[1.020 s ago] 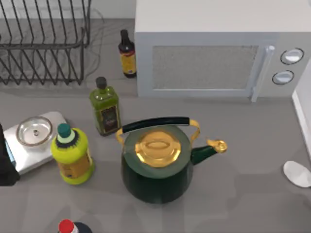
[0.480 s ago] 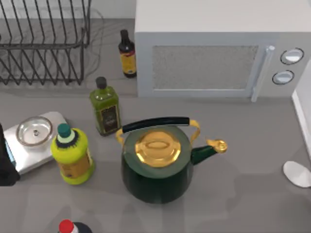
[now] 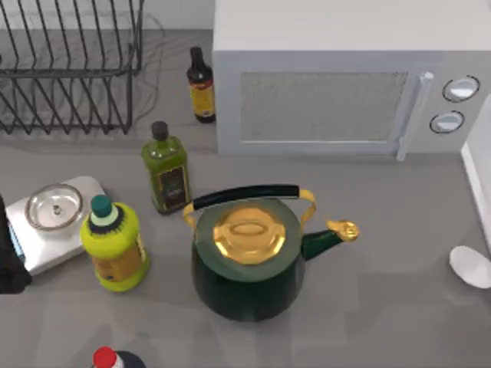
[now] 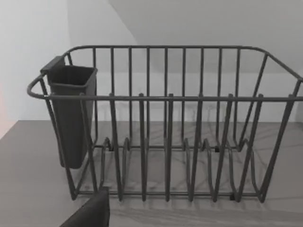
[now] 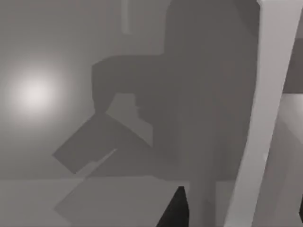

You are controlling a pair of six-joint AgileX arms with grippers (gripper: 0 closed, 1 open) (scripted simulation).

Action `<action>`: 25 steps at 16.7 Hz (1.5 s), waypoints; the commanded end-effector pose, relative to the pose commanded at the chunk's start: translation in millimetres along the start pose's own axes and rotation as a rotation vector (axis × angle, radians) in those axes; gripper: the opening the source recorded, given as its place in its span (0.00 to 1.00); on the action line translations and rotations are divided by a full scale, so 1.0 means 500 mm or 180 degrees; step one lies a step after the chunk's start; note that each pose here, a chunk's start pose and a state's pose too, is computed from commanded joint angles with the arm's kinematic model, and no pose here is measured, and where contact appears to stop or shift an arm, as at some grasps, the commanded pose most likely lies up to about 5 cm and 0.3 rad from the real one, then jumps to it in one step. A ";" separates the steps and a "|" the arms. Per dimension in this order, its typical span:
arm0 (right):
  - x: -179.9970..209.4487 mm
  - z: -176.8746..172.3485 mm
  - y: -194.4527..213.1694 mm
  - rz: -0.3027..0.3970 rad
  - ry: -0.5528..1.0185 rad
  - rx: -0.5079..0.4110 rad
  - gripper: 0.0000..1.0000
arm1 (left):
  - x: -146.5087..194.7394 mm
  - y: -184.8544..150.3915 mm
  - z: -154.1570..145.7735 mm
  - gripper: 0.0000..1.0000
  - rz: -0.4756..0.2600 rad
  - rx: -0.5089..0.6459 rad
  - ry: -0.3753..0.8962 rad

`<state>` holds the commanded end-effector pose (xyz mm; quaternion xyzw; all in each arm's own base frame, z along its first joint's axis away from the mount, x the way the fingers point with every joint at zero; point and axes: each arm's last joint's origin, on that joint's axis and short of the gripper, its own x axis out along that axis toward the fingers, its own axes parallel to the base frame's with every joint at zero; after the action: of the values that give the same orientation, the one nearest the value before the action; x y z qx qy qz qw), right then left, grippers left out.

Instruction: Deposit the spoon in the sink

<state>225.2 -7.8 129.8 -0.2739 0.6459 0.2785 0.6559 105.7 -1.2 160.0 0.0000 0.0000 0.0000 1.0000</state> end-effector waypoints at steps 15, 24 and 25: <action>-0.168 0.000 0.004 0.0017 0.0012 0.0008 0.00 | 0.000 0.000 0.000 1.00 0.0000 0.0000 0.0000; -0.214 0.137 -0.179 0.0257 0.0210 -0.0067 0.00 | 0.000 0.000 0.000 1.00 0.0000 0.0000 0.0000; -0.218 0.160 -0.211 0.0263 0.0212 -0.0075 0.00 | 0.000 0.000 0.000 1.00 0.0000 0.0000 0.0000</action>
<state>355.4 -25.0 240.1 -0.2639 0.6748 0.3037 0.6187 105.7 -1.2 160.0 0.0000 0.0000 0.0000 1.0000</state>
